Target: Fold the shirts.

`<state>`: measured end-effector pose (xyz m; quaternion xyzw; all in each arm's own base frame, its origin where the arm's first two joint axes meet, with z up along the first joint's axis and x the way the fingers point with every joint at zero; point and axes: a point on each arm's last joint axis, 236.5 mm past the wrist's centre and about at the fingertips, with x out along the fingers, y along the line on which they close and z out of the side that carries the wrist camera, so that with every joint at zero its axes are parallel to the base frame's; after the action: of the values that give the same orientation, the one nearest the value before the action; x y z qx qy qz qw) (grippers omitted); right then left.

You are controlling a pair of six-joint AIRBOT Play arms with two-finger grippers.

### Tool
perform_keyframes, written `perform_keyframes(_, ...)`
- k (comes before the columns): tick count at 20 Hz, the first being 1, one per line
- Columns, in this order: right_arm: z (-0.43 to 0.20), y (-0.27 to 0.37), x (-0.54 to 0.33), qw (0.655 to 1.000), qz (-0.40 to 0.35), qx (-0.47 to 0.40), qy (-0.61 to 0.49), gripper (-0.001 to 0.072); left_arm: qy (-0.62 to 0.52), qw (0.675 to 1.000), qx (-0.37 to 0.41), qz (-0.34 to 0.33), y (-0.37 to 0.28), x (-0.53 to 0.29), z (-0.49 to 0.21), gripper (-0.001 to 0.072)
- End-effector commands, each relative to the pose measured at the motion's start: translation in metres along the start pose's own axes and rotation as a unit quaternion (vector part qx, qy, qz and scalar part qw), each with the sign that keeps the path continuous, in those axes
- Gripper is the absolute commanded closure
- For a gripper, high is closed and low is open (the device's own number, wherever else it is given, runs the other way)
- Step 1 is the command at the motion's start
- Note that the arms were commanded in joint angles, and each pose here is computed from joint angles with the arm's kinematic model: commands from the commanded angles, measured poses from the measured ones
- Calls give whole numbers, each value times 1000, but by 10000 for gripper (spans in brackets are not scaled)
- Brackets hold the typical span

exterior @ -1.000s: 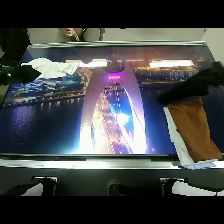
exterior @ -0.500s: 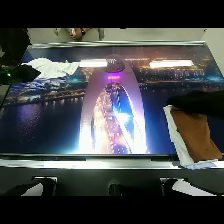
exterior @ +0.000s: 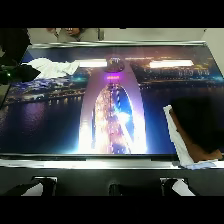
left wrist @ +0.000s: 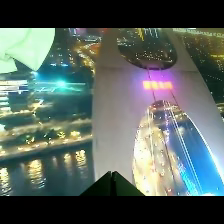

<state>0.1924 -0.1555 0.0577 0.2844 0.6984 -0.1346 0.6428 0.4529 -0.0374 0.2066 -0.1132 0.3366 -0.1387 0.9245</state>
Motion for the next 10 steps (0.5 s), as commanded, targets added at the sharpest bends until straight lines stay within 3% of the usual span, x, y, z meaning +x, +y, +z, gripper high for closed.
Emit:
perform_keyframes(1, -33, -24, 44, 997, -37, 2, 64, 664, -1, 1000, 1, 0, 0, -1, 1, 679)
perform_keyframes(2, -32, -31, 45, 997, -51, 4, 62, 634, -1, 1000, 1, 0, -1, -2, 1, 679)
perform_keyframes(3, -28, -37, 44, 996, -65, 3, 53, 377, 0, 1000, 1, -1, -1, -2, 0, 679)
perform_keyframes(4, -21, -42, 38, 996, -76, -17, 40, 22, 1, 1000, 2, -1, -3, -4, 0, 679)
perform_keyframes(6, 2, -53, 8, 992, -112, -50, -12, 16, -8, 1000, 16, -5, -11, -19, 10, 679)
perform_keyframes(8, 59, -51, -60, 972, -155, -78, -159, 49, -72, 996, 51, 18, -18, -53, 56, 681)
perform_keyframes(10, 129, -3, -175, 895, -190, -139, -379, 51, -149, 984, 49, 85, -4, -87, 107, 682)
